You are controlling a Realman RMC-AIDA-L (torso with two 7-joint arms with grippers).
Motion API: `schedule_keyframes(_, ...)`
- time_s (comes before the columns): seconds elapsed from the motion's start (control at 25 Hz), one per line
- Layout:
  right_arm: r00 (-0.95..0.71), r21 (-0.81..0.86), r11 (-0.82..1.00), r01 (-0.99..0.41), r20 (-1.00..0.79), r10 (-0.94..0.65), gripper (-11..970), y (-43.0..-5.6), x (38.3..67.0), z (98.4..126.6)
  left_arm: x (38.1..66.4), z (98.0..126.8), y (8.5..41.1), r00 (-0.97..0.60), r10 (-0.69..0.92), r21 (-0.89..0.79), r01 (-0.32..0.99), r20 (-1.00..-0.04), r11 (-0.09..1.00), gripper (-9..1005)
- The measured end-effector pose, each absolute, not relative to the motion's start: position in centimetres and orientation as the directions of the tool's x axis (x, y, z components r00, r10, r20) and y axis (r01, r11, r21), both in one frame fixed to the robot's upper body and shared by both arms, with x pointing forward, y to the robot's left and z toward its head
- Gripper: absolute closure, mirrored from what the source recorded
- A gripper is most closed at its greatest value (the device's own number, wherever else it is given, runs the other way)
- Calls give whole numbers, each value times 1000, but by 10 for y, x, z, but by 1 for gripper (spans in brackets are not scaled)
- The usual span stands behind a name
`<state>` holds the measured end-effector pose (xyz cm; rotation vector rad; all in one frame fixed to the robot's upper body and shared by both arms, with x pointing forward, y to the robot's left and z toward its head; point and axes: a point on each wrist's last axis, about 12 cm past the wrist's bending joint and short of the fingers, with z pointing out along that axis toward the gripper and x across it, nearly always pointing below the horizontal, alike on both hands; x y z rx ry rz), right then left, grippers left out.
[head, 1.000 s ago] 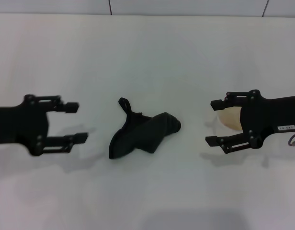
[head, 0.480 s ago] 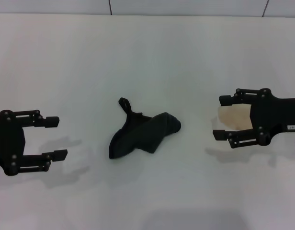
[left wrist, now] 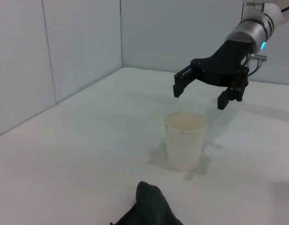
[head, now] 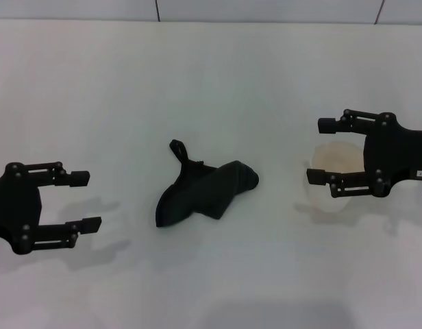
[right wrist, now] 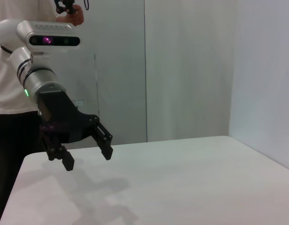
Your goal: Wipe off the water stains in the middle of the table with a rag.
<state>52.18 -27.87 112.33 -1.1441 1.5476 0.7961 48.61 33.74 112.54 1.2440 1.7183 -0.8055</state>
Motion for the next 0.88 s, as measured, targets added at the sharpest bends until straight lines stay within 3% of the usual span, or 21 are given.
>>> schedule_keyframes(0.88, -49, -38, 296, -955, -959, -281, 104, -272, 520, 1124, 493, 1131, 334, -142, 371, -18, 947, -918, 320, 280)
